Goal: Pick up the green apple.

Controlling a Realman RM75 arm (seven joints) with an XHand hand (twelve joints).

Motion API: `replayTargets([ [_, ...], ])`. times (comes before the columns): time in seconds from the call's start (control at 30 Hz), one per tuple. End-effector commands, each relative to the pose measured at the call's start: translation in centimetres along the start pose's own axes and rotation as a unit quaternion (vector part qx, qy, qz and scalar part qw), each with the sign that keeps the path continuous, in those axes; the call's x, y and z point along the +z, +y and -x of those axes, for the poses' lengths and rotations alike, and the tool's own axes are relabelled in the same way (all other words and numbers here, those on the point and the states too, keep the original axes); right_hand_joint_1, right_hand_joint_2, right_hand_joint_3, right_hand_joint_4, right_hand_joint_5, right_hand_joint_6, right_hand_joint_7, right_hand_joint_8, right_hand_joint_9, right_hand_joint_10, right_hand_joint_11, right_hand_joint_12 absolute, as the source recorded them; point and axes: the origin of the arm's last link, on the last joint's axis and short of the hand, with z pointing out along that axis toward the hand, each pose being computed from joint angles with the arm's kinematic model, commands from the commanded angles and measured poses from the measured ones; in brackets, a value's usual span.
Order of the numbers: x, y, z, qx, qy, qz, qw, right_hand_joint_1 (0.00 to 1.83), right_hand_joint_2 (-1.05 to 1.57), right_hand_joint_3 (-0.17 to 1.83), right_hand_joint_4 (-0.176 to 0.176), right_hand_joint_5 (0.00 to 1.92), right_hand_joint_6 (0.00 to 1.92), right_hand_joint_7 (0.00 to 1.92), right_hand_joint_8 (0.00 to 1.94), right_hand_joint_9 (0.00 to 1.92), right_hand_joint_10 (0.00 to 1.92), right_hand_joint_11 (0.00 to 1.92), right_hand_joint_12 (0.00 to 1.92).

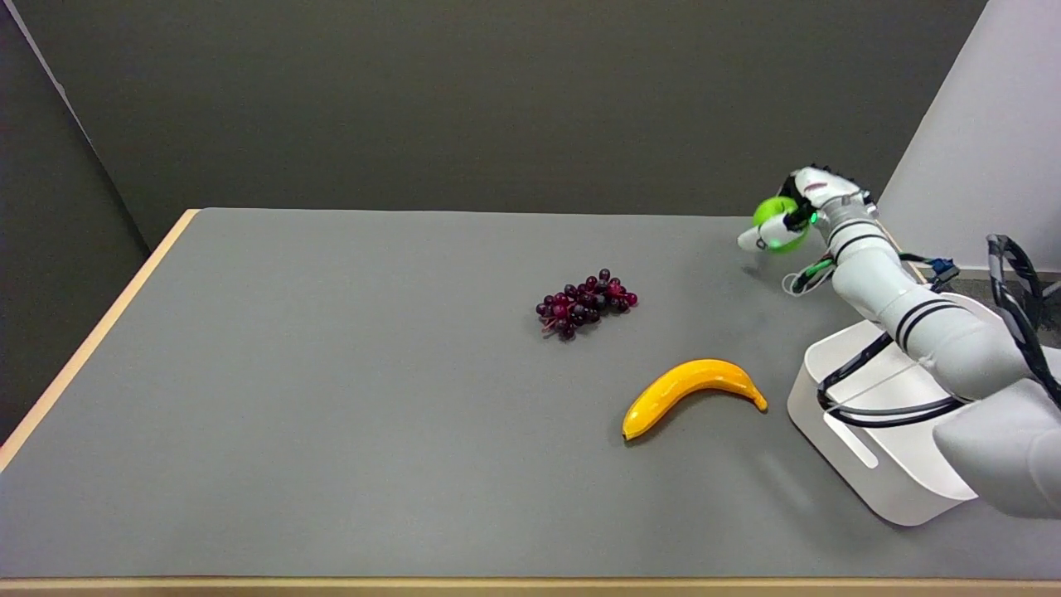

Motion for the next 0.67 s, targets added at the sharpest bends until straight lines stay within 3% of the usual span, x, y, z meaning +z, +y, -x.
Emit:
replayTargets([
  [0.03, -7.2, -4.1, -12.5, 0.077, 0.221, -0.154, 0.96, 1.33, 1.16, 0.2, -0.135, 0.55, 1.52, 0.77, 1.36, 0.75, 1.58, 0.66, 1.92],
  [0.23, -14.7, -2.5, -14.8, 0.089, 0.301, -0.186, 0.931, 1.34, 1.14, 0.22, -0.143, 0.56, 1.49, 0.79, 1.35, 0.76, 1.57, 0.74, 1.92],
  [0.47, -22.4, 1.3, -13.2, 0.072, 0.367, -0.156, 0.914, 1.34, 1.12, 0.26, -0.139, 0.58, 1.48, 0.8, 1.34, 0.77, 1.57, 0.76, 1.92],
  [0.57, -25.4, 2.8, -11.2, 0.039, 0.388, -0.141, 0.91, 1.34, 1.11, 0.26, -0.142, 0.58, 1.48, 0.8, 1.34, 0.77, 1.56, 0.76, 1.92],
  [0.67, -27.5, 4.1, -9.5, 0.06, 0.401, -0.129, 0.905, 1.34, 1.1, 0.29, -0.143, 0.59, 1.47, 0.81, 1.33, 0.77, 1.56, 0.77, 1.92],
])
